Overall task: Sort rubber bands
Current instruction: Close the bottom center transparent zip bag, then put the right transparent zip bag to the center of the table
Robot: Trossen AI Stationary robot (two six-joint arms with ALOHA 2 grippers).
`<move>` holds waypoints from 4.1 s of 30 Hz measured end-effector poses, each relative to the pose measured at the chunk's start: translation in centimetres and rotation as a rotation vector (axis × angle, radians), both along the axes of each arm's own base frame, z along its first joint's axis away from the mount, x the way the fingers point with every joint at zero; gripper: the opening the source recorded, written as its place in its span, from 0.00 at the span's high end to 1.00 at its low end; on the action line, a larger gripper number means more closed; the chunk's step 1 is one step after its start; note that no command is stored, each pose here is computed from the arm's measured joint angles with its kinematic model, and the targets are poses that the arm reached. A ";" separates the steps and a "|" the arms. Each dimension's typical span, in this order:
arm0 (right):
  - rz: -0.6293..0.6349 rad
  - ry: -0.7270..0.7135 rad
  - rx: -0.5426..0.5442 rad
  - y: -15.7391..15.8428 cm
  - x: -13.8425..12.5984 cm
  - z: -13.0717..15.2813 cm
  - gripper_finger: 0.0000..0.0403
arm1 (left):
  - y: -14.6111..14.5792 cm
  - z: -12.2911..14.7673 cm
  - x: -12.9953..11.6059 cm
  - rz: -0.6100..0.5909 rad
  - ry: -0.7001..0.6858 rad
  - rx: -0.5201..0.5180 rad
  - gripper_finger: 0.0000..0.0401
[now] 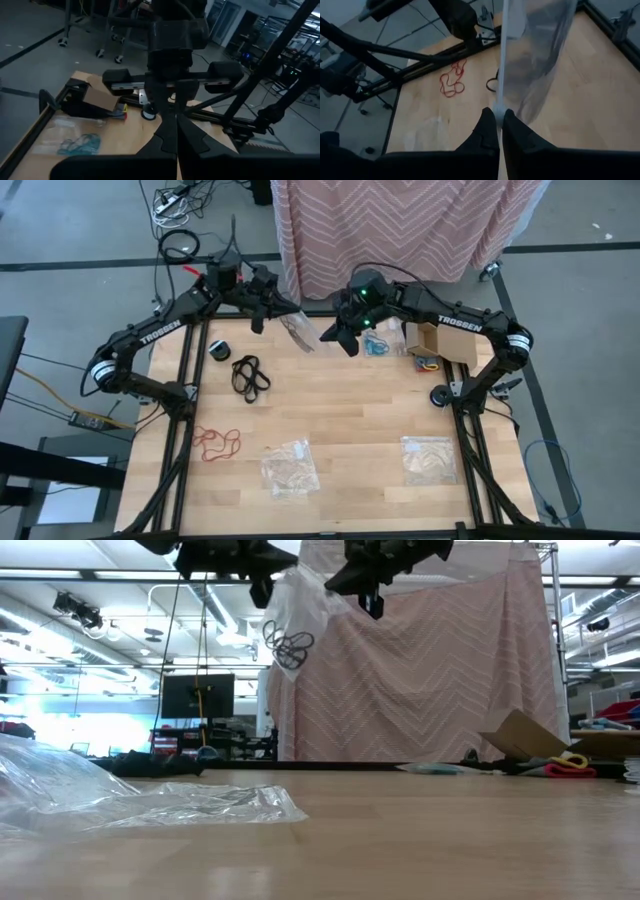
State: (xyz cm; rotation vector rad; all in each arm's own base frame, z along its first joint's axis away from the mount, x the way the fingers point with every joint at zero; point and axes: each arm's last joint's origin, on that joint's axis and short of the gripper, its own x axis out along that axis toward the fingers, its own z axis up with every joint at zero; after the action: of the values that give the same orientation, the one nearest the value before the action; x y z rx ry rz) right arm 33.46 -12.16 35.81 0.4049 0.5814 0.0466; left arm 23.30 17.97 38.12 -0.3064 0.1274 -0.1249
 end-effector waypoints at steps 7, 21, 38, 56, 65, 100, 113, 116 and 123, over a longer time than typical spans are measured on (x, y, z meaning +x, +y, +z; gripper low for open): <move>0.027 0.073 0.026 0.4 -0.4 -0.6 1.00 | 0.0 -0.1 0.0 0.002 0.009 -0.003 1.00; 0.035 0.098 0.023 0.6 -0.5 -0.9 1.00 | 0.0 0.0 -0.1 0.006 0.008 0.003 1.00; -0.012 0.172 0.090 0.0 -1.5 -1.2 0.61 | 0.0 0.1 -0.2 0.022 0.009 0.005 1.00; -0.283 0.075 -0.132 -0.4 -6.7 4.0 0.69 | 2.4 -6.4 5.5 -0.036 0.121 -0.112 1.00; -0.377 0.045 -0.107 0.0 -7.9 5.2 0.69 | 5.6 -12.8 10.8 -0.083 0.084 -0.288 1.00; -0.500 -0.021 0.022 2.1 -9.6 7.0 0.69 | 15.3 -17.6 21.0 -0.121 0.077 -0.439 0.71; -0.495 -0.055 0.033 2.9 -9.1 7.2 0.69 | 15.0 -15.3 20.9 -0.254 -0.037 -0.485 0.68; -0.495 -0.055 0.032 2.9 -9.1 7.2 0.69 | 15.0 -14.5 20.6 -0.292 -0.064 -0.504 0.68; -0.465 -0.053 0.007 3.2 -9.0 7.2 0.69 | 15.4 -12.4 19.6 -0.308 -0.141 -0.490 0.70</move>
State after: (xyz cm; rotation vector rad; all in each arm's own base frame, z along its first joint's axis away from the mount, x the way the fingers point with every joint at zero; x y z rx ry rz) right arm 24.49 -9.00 43.04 0.5356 0.4235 -0.3846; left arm 42.86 33.37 25.75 -0.7641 0.0003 -0.4857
